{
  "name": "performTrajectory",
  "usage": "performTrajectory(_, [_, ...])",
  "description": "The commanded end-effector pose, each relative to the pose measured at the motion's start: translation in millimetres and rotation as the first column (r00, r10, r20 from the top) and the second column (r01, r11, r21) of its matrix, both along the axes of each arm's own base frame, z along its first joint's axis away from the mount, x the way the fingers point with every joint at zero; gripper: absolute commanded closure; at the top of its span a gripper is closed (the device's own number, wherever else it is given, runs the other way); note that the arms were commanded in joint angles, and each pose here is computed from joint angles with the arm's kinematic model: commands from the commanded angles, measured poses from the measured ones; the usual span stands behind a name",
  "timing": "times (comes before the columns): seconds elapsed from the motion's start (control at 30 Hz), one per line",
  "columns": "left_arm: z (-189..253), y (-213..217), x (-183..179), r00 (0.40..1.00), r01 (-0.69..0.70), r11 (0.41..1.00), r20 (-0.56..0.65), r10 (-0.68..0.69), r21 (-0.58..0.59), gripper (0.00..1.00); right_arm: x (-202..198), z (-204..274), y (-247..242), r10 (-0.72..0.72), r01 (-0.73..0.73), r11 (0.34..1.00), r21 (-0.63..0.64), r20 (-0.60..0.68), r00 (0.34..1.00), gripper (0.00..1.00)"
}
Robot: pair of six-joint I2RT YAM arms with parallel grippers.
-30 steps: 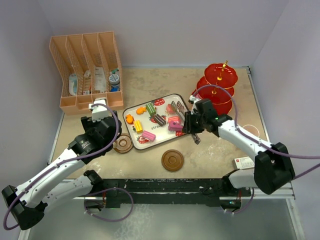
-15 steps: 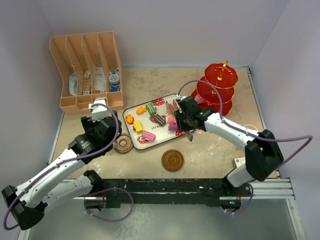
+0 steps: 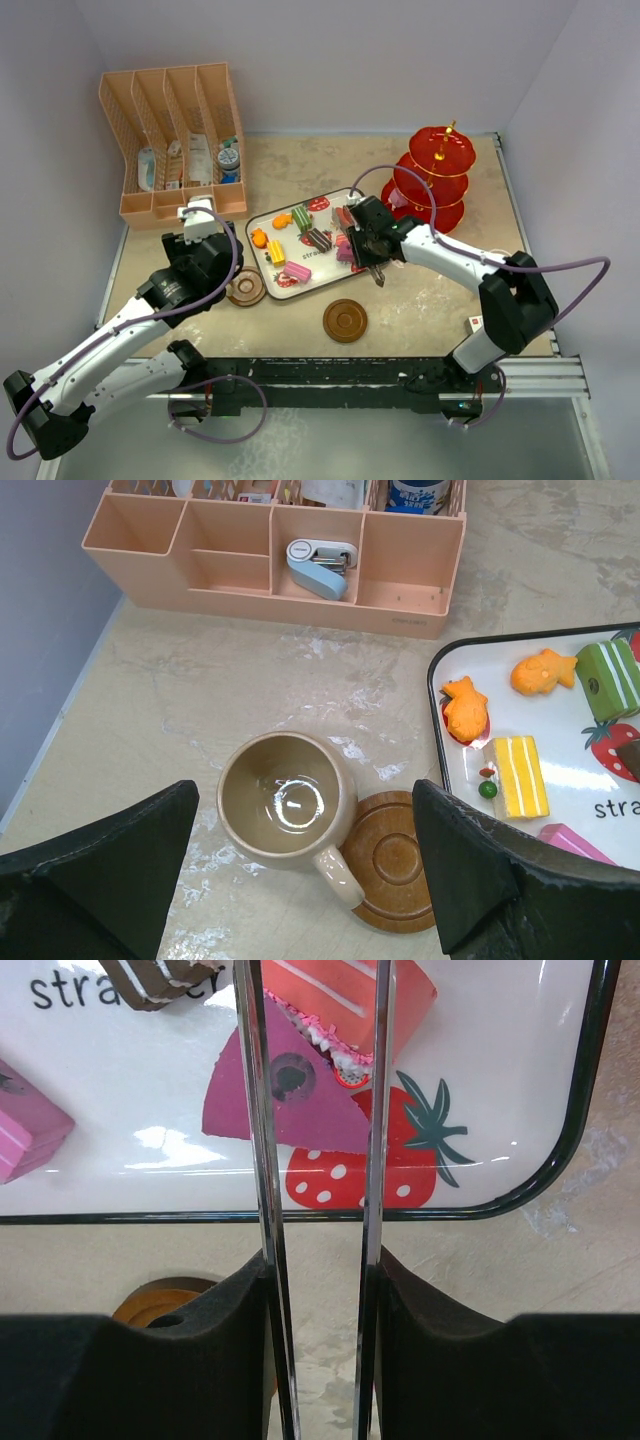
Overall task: Serve the afternoon tea
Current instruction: Adjust the dessert on the tray.
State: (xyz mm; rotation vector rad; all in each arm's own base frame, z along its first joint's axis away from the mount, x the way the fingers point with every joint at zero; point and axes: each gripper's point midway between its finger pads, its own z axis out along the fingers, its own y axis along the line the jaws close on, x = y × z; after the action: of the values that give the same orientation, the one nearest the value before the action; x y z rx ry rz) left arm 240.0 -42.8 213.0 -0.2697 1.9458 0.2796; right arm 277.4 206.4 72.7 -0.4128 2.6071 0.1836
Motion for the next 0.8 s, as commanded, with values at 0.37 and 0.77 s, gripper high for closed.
performTrajectory(0.37, [9.6, -0.1, 2.7, 1.000, -0.003, 1.000, 0.021, 0.003, -0.007, 0.15, -4.1, 41.0, 50.4, 0.039, -0.042, 0.954, 0.296, 0.015, 0.999, 0.78])
performTrajectory(0.77, [9.4, -1.1, 2.7, 1.000, 0.002, 1.000, 0.020, -0.002, -0.009, 0.15, -1.3, 24.2, 48.1, 0.004, 0.054, 0.838, 0.543, -0.106, 0.994, 0.79])
